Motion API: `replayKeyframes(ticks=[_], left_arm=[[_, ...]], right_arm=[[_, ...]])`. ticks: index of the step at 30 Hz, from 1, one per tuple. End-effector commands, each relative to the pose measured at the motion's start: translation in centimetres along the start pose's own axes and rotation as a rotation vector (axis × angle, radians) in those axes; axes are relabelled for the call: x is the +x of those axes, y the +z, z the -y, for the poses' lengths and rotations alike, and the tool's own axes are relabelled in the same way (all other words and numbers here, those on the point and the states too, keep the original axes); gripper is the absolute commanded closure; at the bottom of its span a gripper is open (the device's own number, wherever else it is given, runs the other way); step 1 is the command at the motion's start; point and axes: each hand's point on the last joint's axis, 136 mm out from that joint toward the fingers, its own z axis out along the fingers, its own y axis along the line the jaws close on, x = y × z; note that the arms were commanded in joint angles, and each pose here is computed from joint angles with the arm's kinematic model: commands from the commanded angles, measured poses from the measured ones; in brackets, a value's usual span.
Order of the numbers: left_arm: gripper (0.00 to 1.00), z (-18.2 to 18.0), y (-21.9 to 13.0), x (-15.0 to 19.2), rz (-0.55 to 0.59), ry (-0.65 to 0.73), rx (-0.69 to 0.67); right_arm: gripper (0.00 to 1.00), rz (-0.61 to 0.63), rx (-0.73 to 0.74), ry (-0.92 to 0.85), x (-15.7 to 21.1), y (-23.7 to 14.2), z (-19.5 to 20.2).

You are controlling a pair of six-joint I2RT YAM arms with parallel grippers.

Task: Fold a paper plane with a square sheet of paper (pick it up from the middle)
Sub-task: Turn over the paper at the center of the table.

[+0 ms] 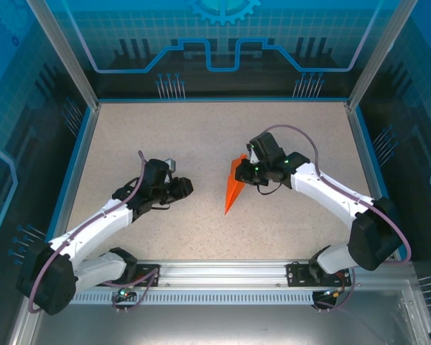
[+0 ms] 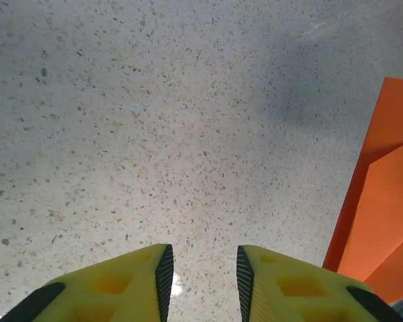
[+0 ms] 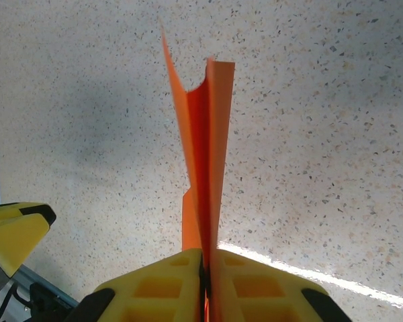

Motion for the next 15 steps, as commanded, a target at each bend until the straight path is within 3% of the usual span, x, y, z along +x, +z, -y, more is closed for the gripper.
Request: replayKeyframes(ticks=[1,15], left_arm=[[0.66,0.6,0.1,0.1,-0.025,-0.018,0.028],[0.65,0.1,0.3,0.3,-0.036,0.001,0.002]], right_arm=[[0.88,0.005,-0.02,0.021,-0.9,-1.0,-0.5],[0.88,0.0,0.01,0.029,-1.1,-1.7,0.3]])
